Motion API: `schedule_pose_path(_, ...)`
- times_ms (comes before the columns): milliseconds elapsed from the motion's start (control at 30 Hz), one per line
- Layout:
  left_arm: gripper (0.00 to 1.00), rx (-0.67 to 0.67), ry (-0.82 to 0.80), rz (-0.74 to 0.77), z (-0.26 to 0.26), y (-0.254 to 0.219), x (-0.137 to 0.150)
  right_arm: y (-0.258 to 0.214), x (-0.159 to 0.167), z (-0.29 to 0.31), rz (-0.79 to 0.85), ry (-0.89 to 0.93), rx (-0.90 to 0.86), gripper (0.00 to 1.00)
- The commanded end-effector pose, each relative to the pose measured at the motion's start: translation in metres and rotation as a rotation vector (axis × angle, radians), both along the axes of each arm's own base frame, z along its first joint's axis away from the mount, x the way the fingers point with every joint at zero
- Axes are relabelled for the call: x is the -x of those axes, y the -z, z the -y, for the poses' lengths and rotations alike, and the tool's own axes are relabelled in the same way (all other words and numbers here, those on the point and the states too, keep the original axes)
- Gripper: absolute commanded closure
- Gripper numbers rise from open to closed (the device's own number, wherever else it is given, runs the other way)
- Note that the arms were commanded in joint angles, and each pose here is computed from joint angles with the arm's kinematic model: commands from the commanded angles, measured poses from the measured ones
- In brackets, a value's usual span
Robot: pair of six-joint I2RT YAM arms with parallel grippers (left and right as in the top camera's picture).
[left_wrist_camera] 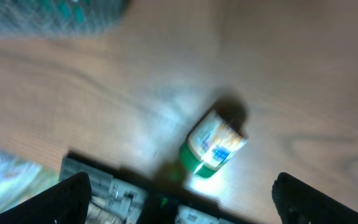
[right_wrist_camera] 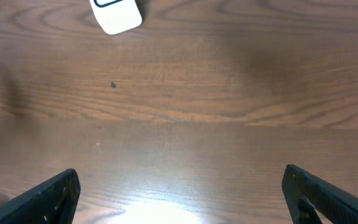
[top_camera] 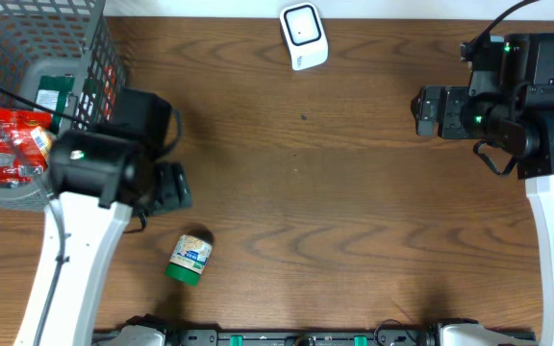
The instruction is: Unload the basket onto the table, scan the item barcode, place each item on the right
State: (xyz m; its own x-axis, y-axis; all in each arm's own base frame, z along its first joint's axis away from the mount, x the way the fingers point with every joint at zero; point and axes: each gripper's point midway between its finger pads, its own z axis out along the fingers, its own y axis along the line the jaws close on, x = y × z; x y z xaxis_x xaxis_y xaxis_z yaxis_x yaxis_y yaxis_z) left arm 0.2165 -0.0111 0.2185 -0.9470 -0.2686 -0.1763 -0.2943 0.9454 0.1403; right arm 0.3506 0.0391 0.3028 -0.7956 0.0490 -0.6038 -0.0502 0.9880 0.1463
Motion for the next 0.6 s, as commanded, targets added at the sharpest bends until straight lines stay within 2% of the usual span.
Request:
schedule_pose_path(0,0.07,0.060,-0.023,-0.157,0.010,0.047,0.022,-0.003,-0.002,0.001,0.008,-0.003,-0.001,0.01)
schedule_pose_path(133,0.07,0.156,0.004,-0.273,0.026,0.096,0.044,-0.003,-0.002,0.001,0.008,-0.003,0.000,0.01)
schedule_pose_path(267,0.07,0.220,0.027,-0.317,0.036,0.121,0.055,-0.003,-0.002,0.001,0.008,-0.003,-0.001,0.01)
schedule_pose_path(567,0.06,0.218,-0.058,-0.347,0.035,0.151,0.069,-0.003,-0.002,0.001,0.008,-0.003,0.000,0.01)
